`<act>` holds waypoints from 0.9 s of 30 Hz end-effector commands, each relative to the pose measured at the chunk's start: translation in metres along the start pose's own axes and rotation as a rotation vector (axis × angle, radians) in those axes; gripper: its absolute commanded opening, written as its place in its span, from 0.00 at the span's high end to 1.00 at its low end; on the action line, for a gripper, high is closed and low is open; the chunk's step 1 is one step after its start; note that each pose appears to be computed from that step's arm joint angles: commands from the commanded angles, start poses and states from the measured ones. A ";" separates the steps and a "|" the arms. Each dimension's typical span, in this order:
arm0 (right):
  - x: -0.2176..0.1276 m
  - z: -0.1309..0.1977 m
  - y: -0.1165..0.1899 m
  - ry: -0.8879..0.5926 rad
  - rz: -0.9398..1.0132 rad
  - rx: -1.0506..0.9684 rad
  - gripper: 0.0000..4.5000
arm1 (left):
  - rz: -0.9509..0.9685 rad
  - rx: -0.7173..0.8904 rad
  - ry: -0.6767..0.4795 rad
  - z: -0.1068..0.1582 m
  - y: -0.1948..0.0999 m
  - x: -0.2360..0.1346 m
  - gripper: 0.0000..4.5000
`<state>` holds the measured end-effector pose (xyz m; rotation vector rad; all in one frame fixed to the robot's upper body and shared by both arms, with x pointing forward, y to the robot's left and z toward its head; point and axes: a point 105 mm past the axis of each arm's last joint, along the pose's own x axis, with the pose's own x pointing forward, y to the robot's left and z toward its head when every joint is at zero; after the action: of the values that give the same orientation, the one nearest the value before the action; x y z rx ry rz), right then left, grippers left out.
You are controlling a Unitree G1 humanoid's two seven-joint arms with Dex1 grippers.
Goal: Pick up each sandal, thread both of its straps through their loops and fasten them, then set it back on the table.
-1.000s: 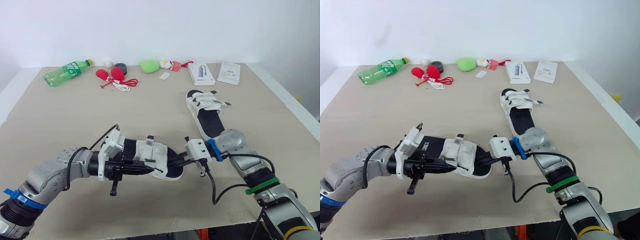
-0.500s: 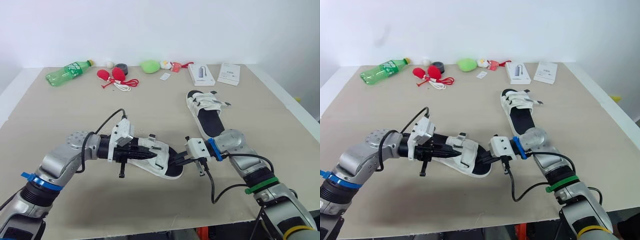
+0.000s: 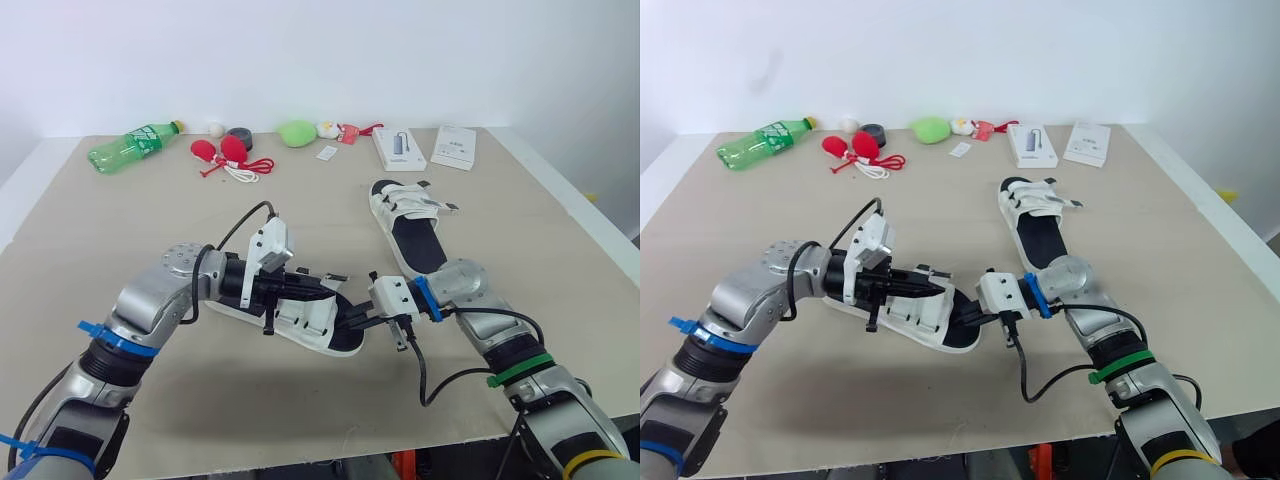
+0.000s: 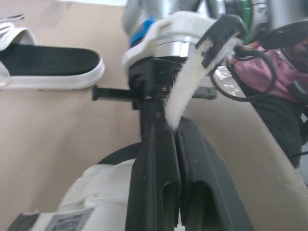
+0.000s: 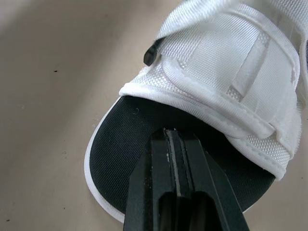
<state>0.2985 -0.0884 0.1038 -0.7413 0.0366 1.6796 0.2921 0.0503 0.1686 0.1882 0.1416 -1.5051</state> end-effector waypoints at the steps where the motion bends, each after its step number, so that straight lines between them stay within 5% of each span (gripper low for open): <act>1: 0.003 -0.027 0.012 0.102 0.018 0.081 1.00 | 0.019 0.039 0.018 0.005 0.007 0.000 1.00; 11: 0.004 -0.025 0.013 0.093 0.004 0.080 1.00 | 0.102 0.013 0.080 -0.014 0.027 0.001 1.00; 14: 0.005 -0.025 0.011 0.092 0.001 0.077 1.00 | 0.115 0.026 0.074 -0.014 0.031 0.002 0.83; 19: 0.004 -0.024 0.009 0.095 -0.002 0.074 1.00 | 0.154 0.148 0.096 -0.011 0.039 -0.002 0.41; 27: 0.001 -0.025 0.008 0.104 -0.007 0.074 1.00 | 0.173 0.283 -0.127 0.059 0.044 -0.018 0.41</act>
<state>0.2990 -0.0872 0.1032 -0.7476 0.0273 1.6571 0.3418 0.0629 0.2069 0.3693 -0.0925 -1.3060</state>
